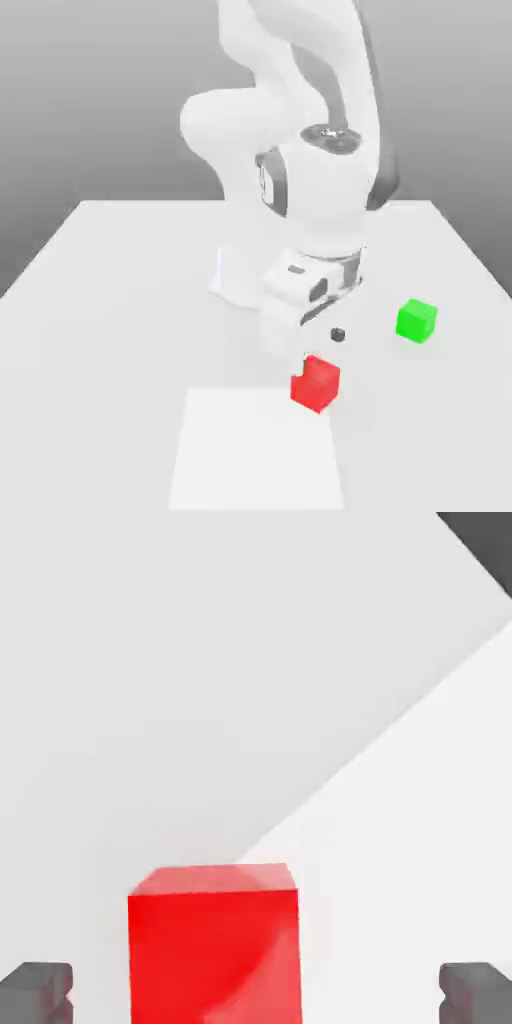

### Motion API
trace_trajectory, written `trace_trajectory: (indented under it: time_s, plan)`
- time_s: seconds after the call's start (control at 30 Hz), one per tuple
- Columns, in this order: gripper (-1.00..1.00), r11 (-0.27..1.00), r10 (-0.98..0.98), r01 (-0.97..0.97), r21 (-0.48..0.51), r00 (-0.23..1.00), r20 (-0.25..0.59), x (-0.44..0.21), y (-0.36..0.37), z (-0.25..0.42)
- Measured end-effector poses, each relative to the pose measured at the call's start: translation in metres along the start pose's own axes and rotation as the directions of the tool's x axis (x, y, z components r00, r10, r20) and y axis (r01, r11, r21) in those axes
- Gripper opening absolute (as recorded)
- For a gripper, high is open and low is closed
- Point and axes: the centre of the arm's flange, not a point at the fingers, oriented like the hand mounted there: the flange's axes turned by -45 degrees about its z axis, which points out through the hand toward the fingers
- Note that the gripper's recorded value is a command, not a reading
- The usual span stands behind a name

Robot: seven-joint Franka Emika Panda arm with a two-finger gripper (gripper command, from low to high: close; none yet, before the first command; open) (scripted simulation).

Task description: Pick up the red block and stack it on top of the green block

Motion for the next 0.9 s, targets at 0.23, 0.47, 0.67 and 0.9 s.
trace_trajectory:
  time_s: [0.23,0.47,0.67,0.9]
  plan:
    - [-1.00,1.000,-0.002,0.002,0.002,1.000,0.004,-0.003,-0.001,0.025]
    - [-1.00,1.000,-0.002,0.002,0.003,1.000,0.004,-0.001,-0.001,0.000]
    - [-1.00,1.000,0.001,-0.001,0.005,1.000,0.000,0.011,-0.023,-0.041]
    - [-1.00,1.000,0.012,-0.012,0.013,1.000,-0.007,0.048,-0.131,-0.063]
